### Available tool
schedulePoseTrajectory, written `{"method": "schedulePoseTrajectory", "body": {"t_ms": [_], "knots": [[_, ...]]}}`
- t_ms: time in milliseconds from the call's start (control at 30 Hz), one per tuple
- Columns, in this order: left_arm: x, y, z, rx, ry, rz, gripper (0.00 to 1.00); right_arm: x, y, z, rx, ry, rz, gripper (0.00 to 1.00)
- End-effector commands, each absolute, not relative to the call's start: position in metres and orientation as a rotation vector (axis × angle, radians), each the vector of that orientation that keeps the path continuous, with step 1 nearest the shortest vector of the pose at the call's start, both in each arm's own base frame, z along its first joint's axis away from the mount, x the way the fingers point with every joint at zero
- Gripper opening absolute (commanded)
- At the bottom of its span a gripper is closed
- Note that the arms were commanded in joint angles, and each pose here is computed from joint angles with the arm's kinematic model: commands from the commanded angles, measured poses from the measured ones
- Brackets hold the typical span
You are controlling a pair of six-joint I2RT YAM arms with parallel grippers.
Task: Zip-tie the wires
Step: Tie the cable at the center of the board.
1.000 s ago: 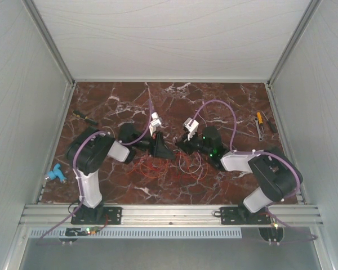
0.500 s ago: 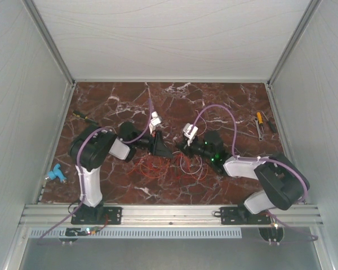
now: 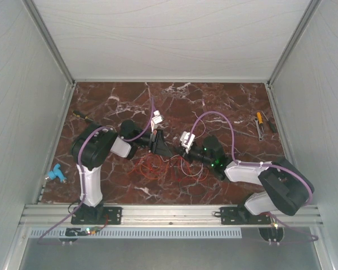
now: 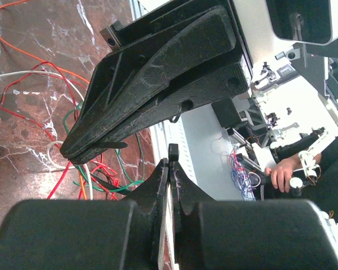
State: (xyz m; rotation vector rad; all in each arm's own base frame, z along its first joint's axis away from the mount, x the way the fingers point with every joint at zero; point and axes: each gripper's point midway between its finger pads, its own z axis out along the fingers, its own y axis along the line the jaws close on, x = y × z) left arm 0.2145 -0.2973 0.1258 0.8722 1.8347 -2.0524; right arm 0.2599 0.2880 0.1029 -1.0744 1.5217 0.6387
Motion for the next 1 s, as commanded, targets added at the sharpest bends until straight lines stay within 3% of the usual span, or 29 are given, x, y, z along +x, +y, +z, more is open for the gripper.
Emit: {"method": "schedulePoseTrajectory", "body": {"t_ms": [0,967], "knots": [[0.218,-0.298,0.144,0.986,1.705,-2.007,0.00,0.264,0.289,0.119,-1.079,1.437,0.588,0.00],[0.214,-0.294,0.133,0.959,1.944,-2.182,0.00,0.268,0.286,0.133,-1.118,1.293,0.431,0.00]]}}
